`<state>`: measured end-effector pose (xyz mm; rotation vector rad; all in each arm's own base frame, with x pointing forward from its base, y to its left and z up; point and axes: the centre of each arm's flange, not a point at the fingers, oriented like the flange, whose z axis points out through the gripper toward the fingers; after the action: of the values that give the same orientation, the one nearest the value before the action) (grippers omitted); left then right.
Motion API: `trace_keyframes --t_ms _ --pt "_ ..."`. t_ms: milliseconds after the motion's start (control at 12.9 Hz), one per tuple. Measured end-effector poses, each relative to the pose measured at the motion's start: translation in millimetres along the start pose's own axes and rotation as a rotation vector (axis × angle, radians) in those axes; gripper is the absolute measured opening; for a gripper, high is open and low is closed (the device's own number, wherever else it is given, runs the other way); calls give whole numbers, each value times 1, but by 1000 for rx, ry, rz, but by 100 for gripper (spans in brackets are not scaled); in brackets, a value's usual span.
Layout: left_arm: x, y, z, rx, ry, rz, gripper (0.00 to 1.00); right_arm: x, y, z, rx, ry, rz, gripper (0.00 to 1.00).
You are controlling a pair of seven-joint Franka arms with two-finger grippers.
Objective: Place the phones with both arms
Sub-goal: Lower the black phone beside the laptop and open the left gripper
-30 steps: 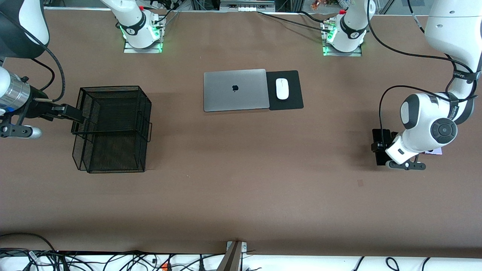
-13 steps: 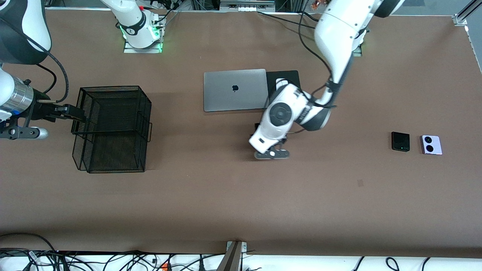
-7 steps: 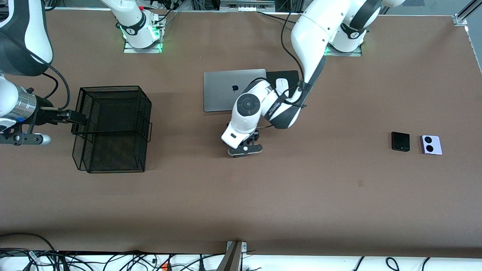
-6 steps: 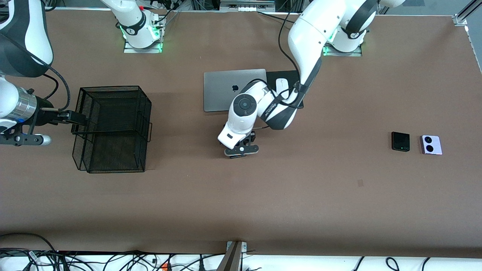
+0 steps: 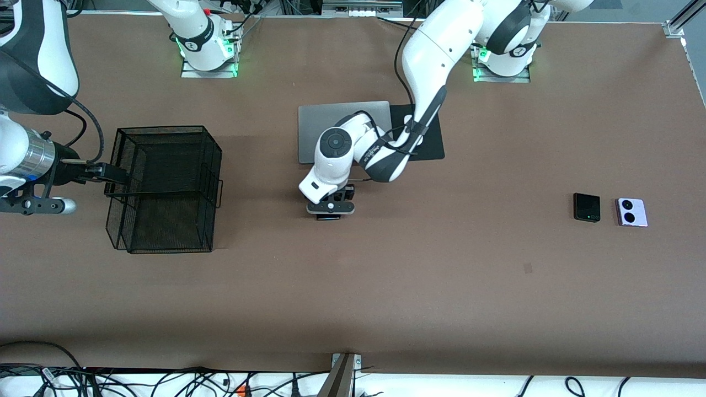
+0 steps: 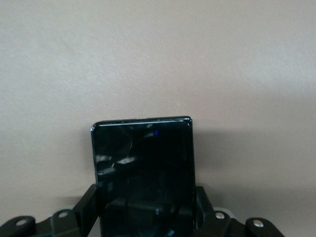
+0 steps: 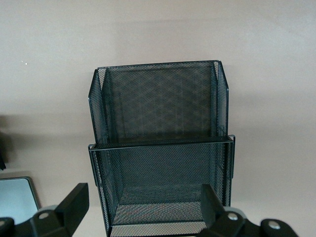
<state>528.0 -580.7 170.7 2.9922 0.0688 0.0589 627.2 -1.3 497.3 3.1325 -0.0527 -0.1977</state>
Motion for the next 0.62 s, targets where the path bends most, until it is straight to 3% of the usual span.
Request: trace_keyframes --t_ms 387,542,620 --pt "0 0 1 -2 3 1 81 0 1 0 0 1 2 100" --pt "5 -3 4 -10 23 -3 97 0 1 0 0 1 2 100" --pt "8 -5 4 -9 28 -5 100 0 1 0 0 1 2 100"
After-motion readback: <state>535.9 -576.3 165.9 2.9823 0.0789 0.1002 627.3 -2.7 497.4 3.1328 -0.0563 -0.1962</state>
